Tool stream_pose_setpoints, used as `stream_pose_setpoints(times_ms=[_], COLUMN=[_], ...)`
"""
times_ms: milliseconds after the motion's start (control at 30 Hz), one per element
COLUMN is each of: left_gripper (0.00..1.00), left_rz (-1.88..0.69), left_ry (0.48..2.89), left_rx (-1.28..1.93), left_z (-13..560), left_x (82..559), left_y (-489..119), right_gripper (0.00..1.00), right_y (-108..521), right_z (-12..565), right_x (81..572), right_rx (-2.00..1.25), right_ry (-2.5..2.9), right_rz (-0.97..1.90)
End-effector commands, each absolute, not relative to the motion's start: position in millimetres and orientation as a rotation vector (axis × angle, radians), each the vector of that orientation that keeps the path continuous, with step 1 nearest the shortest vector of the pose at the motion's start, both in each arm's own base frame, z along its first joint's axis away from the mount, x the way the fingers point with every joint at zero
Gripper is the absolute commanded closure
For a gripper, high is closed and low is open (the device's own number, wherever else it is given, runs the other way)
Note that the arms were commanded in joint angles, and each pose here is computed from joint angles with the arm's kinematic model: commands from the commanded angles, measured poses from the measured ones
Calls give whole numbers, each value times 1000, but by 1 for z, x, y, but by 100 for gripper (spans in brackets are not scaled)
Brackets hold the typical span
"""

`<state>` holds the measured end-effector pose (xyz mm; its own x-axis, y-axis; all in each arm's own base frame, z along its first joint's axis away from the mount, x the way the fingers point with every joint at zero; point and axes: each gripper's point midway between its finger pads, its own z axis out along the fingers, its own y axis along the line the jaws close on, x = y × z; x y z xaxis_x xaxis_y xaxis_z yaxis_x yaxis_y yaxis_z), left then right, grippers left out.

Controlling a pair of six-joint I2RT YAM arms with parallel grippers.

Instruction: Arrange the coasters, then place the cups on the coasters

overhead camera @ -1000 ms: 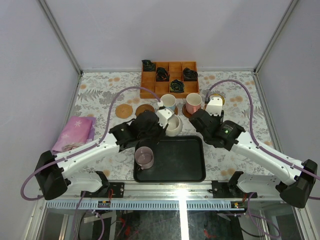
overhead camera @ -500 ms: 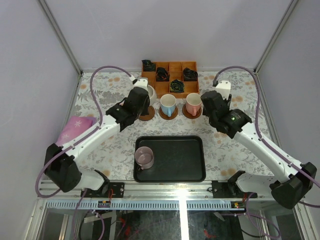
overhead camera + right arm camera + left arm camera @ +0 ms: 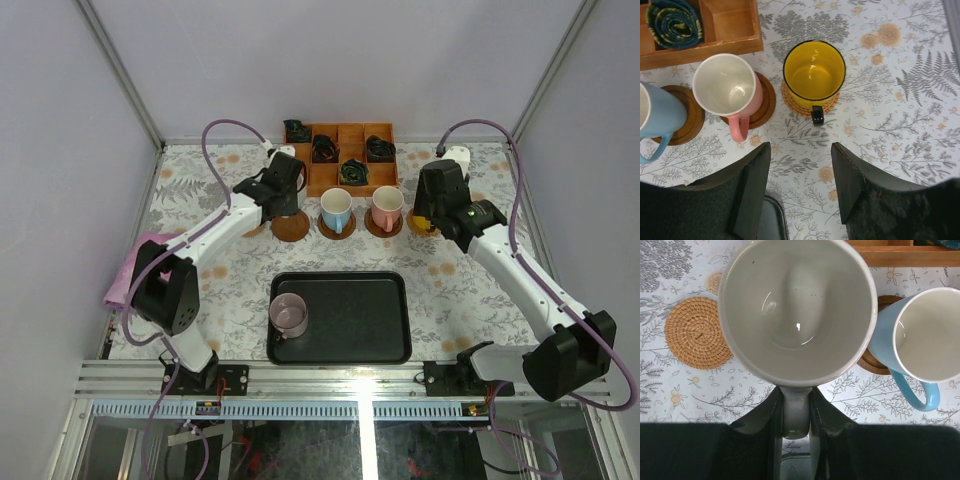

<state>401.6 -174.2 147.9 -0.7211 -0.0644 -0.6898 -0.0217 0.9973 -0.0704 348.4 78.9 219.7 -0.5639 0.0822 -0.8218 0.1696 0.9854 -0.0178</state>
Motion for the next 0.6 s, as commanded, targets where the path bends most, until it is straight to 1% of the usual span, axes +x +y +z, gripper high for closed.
stream_pose_setpoints(times_ms=[0,333,567], left_gripper=[100,100,100], left_rz=[-123,-139,-153], left_ry=[2315,2360,2379], left_rx=[-112,-153,-149], left_z=[164,126,115], left_x=[424,421,419], left_y=[-178,-176,-178], right_gripper=[41,41,42], right_y=[95,94,98], right_z=[238,231,227], right_x=[362,362,365], right_rx=[143,104,99], right_ry=[2130,2158,2173], right_rz=[-19,-47,-34])
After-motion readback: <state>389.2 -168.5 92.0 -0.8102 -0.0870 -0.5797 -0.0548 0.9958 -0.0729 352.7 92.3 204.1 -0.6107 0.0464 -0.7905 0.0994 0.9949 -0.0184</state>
